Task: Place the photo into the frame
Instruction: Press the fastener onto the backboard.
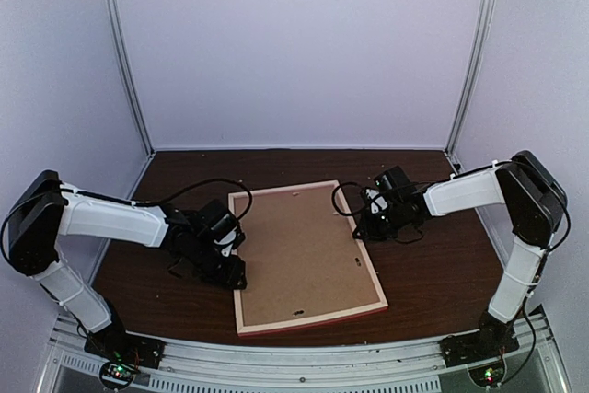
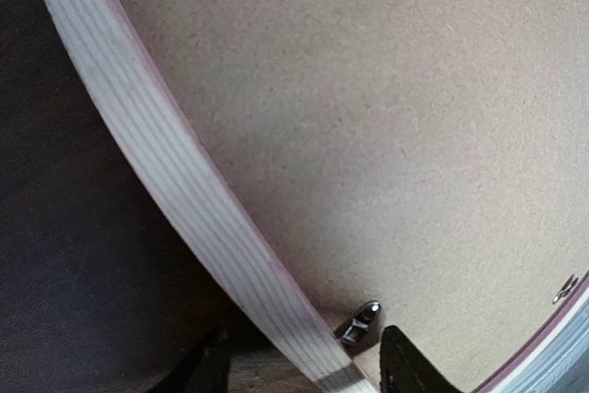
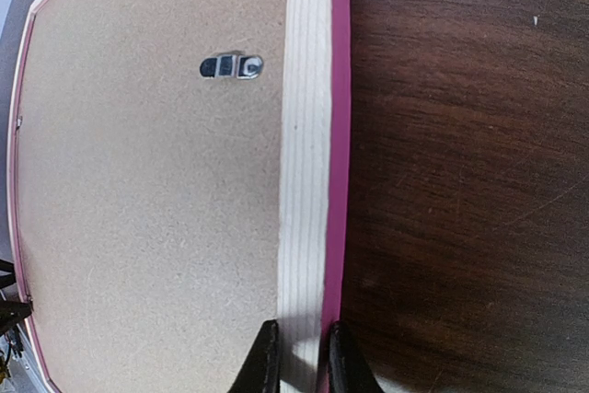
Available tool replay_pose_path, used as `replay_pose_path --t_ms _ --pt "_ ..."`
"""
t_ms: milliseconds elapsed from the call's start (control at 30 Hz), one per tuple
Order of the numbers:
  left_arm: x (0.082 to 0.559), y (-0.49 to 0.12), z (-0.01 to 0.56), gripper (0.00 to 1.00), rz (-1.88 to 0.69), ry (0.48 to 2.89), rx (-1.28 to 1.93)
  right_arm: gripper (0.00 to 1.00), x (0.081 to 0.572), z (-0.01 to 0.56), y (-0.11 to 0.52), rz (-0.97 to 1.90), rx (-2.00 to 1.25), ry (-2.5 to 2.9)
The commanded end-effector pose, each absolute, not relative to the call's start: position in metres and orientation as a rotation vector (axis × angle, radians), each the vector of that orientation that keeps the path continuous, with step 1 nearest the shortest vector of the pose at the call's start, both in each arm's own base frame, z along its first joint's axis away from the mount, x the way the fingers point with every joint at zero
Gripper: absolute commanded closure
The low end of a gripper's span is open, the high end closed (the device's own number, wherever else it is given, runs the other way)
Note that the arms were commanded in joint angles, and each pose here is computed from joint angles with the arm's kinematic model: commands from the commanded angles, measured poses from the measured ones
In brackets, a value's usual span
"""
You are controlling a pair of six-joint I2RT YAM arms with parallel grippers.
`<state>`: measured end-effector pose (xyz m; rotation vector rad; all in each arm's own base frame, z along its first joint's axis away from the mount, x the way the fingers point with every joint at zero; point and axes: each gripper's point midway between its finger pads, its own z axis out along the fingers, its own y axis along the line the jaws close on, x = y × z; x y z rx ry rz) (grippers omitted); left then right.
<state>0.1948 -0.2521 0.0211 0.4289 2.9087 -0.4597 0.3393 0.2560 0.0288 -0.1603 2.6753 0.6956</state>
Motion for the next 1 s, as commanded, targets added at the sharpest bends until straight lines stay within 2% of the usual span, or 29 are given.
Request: replay_pose_path --t_ms 0,133,400,633,967 --pt "0.207 -0.258 0.037 0.37 -0.472 2.855 0.449 0.87 0.313 -0.009 0.248 0.668 -0.147 2.818" --pt "0.215 -0.257 0.037 0.30 -0.464 2.853 0.423 0.87 0.313 -0.009 0.248 0.671 -0.145 2.816" --pt "0.235 -0.253 0.033 0.29 -0.426 2.850 0.390 0.87 0.311 -0.008 0.247 0.675 -0.137 2.814" --pt "0.254 -0.241 0.024 0.39 -0.370 2.872 0.357 0.87 0.308 -0.002 0.250 0.697 -0.133 2.799" --pt "0.265 -0.238 0.019 0.62 -0.334 2.867 0.402 0.86 0.296 0.010 0.261 0.770 -0.091 2.750"
